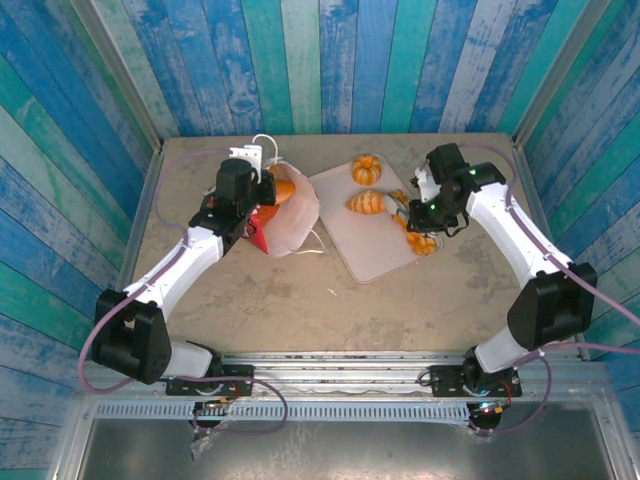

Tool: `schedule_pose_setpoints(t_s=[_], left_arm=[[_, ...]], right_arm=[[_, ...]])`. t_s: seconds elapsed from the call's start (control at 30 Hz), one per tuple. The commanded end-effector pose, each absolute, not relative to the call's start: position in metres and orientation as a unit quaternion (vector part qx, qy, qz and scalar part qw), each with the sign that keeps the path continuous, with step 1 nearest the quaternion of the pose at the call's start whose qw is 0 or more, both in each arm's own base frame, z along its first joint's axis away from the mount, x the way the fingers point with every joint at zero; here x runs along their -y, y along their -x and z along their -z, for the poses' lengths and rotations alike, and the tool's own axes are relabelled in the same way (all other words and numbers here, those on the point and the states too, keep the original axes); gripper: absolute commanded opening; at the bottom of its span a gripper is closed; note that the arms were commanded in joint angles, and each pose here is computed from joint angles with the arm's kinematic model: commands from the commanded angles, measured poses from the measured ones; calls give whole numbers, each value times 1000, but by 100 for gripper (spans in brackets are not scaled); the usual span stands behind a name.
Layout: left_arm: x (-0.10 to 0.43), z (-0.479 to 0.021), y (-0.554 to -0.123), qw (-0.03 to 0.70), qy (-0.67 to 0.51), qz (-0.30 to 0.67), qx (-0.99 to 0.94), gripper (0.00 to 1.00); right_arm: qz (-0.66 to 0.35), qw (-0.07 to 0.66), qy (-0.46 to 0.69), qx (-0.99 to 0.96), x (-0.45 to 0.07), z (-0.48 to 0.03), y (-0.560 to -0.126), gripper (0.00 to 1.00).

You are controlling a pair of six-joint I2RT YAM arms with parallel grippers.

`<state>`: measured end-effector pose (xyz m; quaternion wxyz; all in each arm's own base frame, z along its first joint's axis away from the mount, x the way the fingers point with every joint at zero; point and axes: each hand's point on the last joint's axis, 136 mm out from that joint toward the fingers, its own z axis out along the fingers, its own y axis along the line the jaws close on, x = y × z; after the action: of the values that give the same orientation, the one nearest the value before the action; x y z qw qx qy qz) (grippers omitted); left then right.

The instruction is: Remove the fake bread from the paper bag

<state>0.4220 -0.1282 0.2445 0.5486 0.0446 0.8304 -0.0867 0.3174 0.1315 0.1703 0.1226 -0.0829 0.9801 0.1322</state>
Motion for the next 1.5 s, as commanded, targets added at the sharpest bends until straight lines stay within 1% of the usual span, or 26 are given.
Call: schedule_pose_setpoints(t_s=[0.0,0.3,0.7,0.83,1.03,1.17,1.33,1.47], left_arm=[[124,-275,-418,579,-34,92,-809,8],[125,-276,-418,579,-36,91,-809,8],[125,-276,-418,580,-36,94,-809,8],[126,-276,-418,579,-36,94,-809,8],[126,-277,-418,580,-35,97,-808,8],[127,-277,-418,580,-36,98,-808,8],[127,-276,-418,579,-37,99,-808,8],[128,-277,-418,579,-38,100,-808,8]], right_arm=[[-145,146,94,-974,-136,-181,-336,1],[-137,132,88,-978,-139,-167,-360,1],[-118,120,82,-982,-132,-159,-381,9],[-119,122,77,-982,-127,-160,-385,12],[-119,122,71,-983,-123,-159,-388,22],[-120,124,66,-983,-120,-160,-392,23],[-119,120,62,-984,-119,-156,-397,30],[-116,120,58,-984,-118,-154,-401,33]])
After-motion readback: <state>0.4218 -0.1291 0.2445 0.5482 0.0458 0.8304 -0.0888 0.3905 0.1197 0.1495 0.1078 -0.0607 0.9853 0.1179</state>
